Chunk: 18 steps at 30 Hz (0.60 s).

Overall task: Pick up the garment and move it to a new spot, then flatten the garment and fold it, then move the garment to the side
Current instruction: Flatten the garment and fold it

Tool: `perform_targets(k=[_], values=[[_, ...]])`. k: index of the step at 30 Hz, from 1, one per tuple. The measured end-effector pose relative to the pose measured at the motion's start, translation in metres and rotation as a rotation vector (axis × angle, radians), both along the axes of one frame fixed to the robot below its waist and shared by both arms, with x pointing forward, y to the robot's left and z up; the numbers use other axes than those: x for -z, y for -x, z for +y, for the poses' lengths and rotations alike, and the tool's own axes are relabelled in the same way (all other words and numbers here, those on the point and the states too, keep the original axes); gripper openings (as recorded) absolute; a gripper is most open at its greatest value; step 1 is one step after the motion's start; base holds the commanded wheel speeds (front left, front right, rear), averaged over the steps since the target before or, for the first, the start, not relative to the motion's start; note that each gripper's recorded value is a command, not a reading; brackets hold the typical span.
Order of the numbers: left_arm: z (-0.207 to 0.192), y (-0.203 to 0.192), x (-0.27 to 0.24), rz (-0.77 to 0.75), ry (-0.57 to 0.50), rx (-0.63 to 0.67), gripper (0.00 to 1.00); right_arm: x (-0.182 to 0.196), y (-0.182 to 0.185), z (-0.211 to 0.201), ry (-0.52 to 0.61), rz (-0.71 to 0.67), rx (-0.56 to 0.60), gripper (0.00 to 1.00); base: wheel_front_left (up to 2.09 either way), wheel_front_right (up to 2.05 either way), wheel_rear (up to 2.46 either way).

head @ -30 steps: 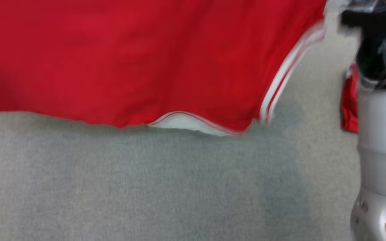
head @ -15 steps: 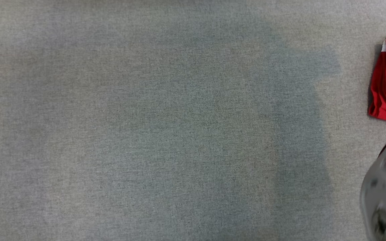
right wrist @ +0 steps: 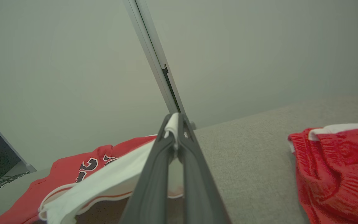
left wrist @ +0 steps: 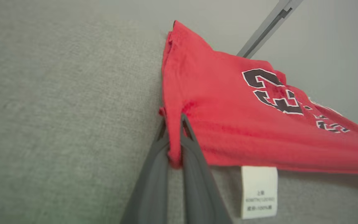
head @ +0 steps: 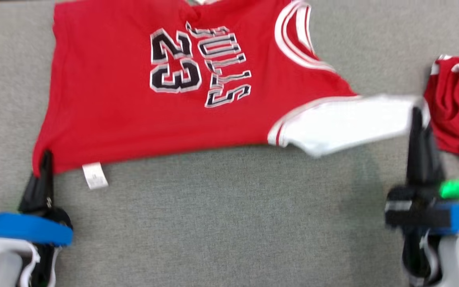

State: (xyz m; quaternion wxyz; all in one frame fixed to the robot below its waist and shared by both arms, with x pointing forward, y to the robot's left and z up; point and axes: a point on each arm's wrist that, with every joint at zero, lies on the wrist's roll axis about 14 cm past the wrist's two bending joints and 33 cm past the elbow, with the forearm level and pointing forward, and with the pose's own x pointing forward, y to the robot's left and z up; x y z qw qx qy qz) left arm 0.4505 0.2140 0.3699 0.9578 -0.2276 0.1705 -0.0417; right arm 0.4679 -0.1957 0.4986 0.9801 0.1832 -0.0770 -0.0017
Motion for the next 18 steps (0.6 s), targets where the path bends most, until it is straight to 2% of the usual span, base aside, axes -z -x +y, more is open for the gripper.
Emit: perform_targets(k=[3,7,18], values=[[0.002,0.023,0.004,0.034,0.022,-0.041,0.0,0.03,0.034,0.003,-0.033,0.117,-0.002,0.0,0.0,0.0,0.0],[-0.004,0.054,0.005,0.061,0.031,-0.052,0.0,0.051,0.072,0.001,-0.064,0.21,0.012,0.0,0.0,0.0,0.0],[-0.012,0.117,0.009,0.104,0.034,-0.091,0.0,0.069,0.147,-0.013,-0.067,0.308,0.069,0.0,0.0,0.0,0.0]])
